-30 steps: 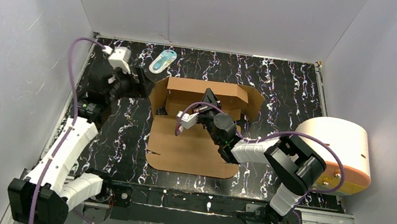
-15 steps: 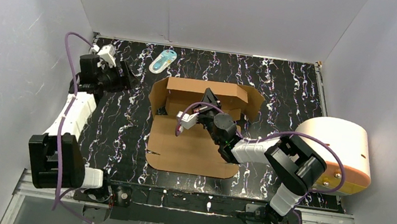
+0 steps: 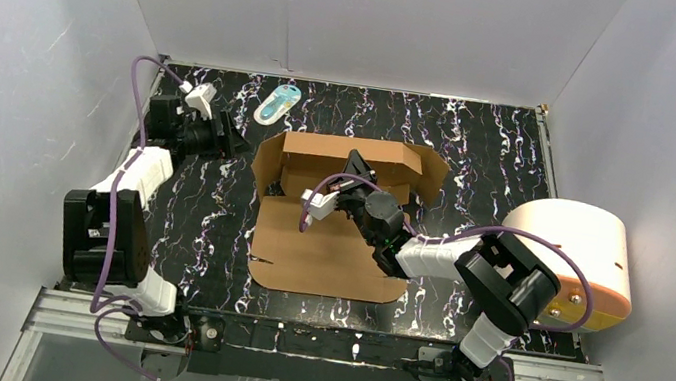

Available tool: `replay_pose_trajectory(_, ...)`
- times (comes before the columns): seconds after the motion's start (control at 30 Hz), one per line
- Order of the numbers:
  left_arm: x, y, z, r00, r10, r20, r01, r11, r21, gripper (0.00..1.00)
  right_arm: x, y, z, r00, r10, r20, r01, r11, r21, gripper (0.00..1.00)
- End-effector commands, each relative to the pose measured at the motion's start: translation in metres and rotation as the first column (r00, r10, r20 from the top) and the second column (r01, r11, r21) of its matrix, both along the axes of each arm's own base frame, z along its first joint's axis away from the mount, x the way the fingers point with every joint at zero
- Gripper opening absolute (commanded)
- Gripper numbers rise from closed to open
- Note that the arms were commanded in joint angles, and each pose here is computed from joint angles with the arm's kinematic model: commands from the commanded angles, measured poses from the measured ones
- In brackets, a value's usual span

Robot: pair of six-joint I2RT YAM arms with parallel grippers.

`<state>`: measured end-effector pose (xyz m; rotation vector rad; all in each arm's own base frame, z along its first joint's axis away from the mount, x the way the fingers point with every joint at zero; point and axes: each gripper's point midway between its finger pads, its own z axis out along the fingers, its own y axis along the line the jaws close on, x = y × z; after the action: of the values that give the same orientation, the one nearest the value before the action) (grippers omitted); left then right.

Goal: Fold the paper box

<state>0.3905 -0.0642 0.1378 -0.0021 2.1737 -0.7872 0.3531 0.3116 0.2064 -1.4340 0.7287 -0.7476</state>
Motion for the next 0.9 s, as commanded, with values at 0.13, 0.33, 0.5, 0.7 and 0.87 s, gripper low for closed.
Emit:
replay_pose_trajectory(0.13,0.001,-0.029,0.011,0.983,-0.144,0.110,0.143,0.990,0.011,0.72,-0.004,0.006,0.030,0.999,0.039,0.035,-0.042,0.995,0.089,0.02)
replay_pose_trajectory(0.33,0.000,-0.047,0.001,0.980,-0.178,0.090,0.179,0.984,0.002,0.72,-0.004,0.005,0.031,0.999,0.040,0.031,-0.043,0.995,0.094,0.02)
replay_pose_trajectory(0.5,-0.006,-0.053,0.009,0.982,-0.156,0.107,0.154,0.988,0.028,0.72,-0.004,0.007,0.033,0.998,0.043,0.034,-0.046,0.994,0.097,0.02)
replay_pose_trajectory(0.7,-0.015,-0.061,0.016,0.984,-0.119,0.131,0.113,0.992,0.048,0.72,-0.005,0.008,0.035,0.998,0.053,0.031,-0.056,0.993,0.105,0.02)
replay_pose_trajectory(0.87,-0.023,-0.073,0.017,0.985,-0.084,0.151,0.077,0.996,0.053,0.71,-0.005,0.012,0.034,0.997,0.068,0.025,-0.070,0.993,0.099,0.02)
